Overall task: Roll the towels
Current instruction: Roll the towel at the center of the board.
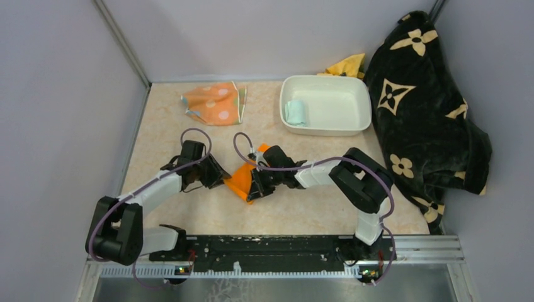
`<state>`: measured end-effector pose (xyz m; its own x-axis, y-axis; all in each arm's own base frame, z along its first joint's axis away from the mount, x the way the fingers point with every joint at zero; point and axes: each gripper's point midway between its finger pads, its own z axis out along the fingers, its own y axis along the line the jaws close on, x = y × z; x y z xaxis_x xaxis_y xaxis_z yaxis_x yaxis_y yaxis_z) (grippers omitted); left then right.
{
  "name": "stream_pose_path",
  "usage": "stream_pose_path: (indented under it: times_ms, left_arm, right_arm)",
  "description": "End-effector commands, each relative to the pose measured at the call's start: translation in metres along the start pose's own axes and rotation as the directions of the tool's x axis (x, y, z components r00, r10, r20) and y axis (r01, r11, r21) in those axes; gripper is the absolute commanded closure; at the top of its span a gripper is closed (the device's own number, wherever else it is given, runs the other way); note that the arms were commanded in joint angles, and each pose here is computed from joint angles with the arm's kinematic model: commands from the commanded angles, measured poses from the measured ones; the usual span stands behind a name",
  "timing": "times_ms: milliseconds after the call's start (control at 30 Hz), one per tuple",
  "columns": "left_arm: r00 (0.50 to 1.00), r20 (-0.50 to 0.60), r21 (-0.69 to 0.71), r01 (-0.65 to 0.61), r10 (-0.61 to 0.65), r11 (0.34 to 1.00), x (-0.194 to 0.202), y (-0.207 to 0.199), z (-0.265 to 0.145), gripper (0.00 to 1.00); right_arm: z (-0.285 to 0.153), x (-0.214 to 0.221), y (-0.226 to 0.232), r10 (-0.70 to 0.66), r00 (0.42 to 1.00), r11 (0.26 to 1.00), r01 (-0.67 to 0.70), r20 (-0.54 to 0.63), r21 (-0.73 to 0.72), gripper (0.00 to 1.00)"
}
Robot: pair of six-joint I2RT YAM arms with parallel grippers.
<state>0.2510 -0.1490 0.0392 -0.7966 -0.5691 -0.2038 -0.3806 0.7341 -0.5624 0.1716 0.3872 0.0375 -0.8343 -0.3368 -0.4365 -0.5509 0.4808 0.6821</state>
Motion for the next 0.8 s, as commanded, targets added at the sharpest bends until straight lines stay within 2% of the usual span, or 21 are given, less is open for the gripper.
stream_pose_path:
  times_ms: [0,200,400,567,767]
  left_arm:
    - [0.996,0.058,-0.022,-0.065,0.066,0.998,-0.012,-0.001,-0.014,0.52]
    - [0.993,0.033,-0.035,-0.114,0.115,0.993,-0.005,0.010,-0.024,0.40]
    - [0.985,-0.033,0.070,-0.164,0.167,0.984,0.017,0.006,-0.033,0.36]
    - [0.983,-0.058,0.147,-0.165,0.175,0.975,0.032,0.004,-0.034,0.36]
    - [0.983,-0.073,0.202,-0.153,0.171,0.967,0.029,-0.010,-0.026,0.38]
  right_arm:
    - [-0.001,-0.006,0.007,0.088,0.996,0.988,-0.087,0.006,-0.124,1.00]
    - [-0.004,-0.011,-0.006,0.187,0.982,0.970,-0.186,-0.009,-0.158,1.00]
    - [-0.005,-0.010,-0.024,0.263,0.964,0.953,-0.265,-0.033,-0.145,1.00]
    - [-0.004,-0.010,-0.032,0.298,0.953,0.943,-0.302,-0.052,-0.139,1.00]
    - [-0.003,-0.014,-0.035,0.296,0.953,0.946,-0.302,-0.070,-0.121,1.00]
